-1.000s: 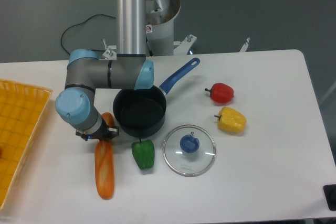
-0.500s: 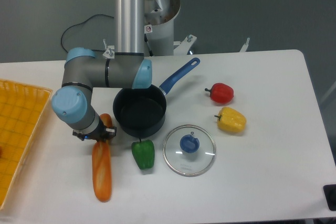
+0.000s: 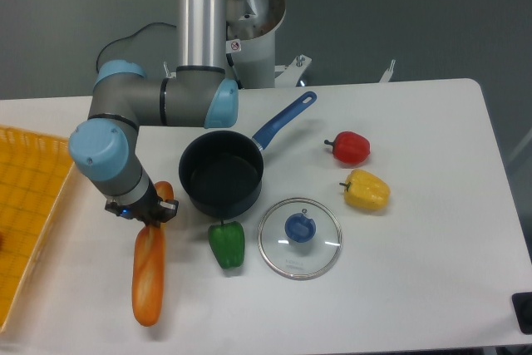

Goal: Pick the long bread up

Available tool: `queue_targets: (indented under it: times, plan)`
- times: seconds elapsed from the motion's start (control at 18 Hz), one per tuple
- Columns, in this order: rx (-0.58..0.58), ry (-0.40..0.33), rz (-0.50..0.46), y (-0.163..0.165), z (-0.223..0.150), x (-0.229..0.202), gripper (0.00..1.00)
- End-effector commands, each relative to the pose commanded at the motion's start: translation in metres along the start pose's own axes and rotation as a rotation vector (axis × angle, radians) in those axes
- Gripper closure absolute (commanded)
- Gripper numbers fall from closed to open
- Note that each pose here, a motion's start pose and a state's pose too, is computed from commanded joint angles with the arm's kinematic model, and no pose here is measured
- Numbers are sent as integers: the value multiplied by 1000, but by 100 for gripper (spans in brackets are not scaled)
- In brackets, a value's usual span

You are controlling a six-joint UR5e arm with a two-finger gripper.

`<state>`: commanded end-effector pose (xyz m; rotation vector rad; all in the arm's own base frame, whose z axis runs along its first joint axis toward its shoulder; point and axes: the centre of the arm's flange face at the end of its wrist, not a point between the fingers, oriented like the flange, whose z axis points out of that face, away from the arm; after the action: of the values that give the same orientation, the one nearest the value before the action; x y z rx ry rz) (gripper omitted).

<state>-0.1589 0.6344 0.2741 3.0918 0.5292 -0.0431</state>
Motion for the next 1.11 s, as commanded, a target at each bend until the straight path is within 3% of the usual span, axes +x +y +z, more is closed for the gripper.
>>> queue_targets:
  times: [0.39,0.72,1.0,1.11]
  plan:
    - [23,8,-17,-1,-43,-16,100]
    - [-33,11,87,15,-56,-56,100]
    - [-43,-1,116,23,-63,-109,100]
    - [-31,-3,197,29,-72,-127,100]
